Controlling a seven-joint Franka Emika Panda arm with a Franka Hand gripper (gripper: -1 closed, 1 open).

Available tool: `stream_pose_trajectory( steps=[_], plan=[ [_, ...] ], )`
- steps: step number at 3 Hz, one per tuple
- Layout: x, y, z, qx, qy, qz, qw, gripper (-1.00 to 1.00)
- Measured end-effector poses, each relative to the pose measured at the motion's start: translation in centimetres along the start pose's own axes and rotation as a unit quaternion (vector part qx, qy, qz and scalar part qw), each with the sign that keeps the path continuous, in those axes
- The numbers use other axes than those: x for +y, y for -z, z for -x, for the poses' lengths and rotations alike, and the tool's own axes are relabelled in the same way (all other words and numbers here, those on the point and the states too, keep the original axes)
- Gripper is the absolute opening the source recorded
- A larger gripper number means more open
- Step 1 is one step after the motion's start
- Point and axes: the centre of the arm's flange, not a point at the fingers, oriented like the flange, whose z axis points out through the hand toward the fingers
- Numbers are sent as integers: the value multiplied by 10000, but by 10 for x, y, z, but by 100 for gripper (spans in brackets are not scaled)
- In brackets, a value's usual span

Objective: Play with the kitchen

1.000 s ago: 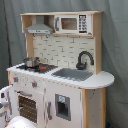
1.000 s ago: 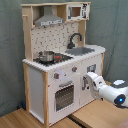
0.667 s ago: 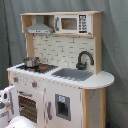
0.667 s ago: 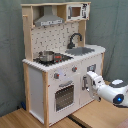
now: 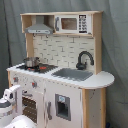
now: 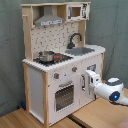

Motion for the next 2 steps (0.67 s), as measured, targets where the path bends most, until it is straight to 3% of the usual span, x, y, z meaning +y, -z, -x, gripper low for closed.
stream_pose_trajectory(
  steps=[2],
  plan=[
    [-8, -27, -8, 171, -520, -379, 9978, 100]
  ],
)
